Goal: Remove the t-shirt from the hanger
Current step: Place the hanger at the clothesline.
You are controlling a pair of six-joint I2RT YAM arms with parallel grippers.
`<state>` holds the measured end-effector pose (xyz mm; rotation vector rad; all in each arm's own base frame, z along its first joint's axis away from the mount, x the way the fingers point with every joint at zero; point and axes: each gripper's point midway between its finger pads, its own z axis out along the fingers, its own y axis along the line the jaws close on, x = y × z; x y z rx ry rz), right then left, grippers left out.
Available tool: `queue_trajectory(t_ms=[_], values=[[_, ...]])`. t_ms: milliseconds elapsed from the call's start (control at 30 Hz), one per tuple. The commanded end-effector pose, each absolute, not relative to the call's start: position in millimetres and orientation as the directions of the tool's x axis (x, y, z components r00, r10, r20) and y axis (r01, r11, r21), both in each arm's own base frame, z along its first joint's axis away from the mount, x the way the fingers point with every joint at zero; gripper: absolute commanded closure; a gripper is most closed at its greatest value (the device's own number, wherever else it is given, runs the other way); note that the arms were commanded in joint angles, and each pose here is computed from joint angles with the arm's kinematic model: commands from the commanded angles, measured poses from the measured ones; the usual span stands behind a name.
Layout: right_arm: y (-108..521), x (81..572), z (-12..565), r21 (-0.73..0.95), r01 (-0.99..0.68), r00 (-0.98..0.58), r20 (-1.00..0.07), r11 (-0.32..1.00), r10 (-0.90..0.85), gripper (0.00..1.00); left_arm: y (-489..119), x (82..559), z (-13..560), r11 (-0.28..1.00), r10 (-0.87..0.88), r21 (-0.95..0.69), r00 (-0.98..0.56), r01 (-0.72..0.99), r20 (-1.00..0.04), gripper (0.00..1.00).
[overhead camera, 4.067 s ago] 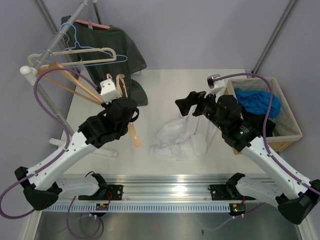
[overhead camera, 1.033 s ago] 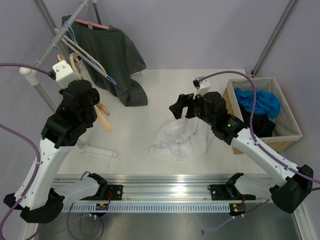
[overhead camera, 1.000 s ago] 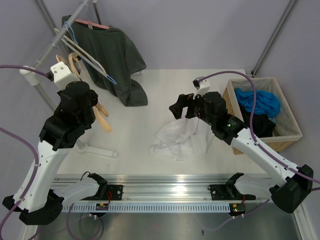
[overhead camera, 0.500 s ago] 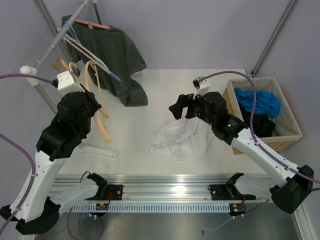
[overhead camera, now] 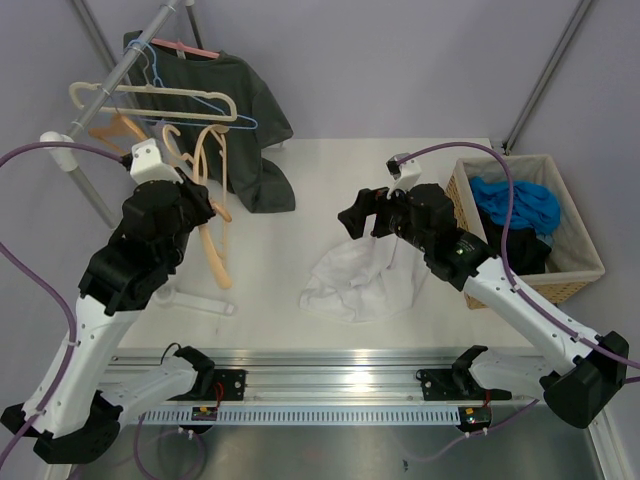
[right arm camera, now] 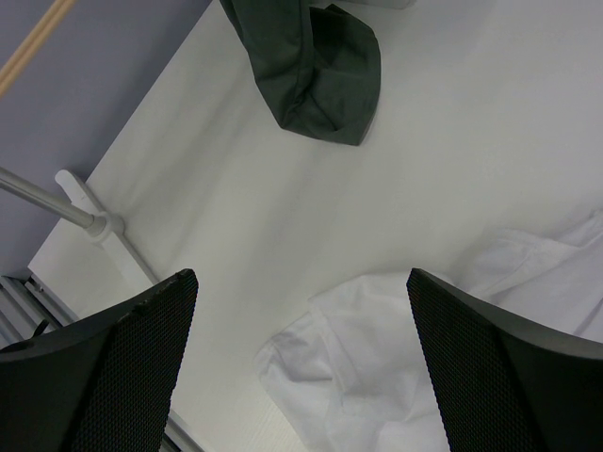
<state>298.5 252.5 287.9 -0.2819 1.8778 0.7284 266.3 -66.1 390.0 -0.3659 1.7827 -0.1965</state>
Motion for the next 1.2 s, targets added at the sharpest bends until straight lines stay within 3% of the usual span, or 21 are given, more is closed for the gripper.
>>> queue_trajectory(t_ms=[0, 567, 1167], values=[[254.3, 294.2, 316.1, 0.361, -0.536, -0.370, -0.913, 0.763, 0.171, 0.01, -76.2, 266.0, 414.3, 0.910, -0.414, -0.407, -0.162, -0.080, -0.895, 1.00], [254.4, 292.6, 318.8, 0.361, -0.542, -0.366, -0.914, 0.759, 0.174, 0.01, -104.2, 244.6, 426.5, 0.865, -0.463, -0.493, -0.229, 0.097, -0.856, 1.00], [254.5, 292.7, 317.8, 0.361, -0.541, -0.368, -0.914, 0.759, 0.173, 0.01, -166.3, 228.5, 438.4, 0.790, -0.288, -0.430, -0.355, 0.437, -0.889, 1.00]])
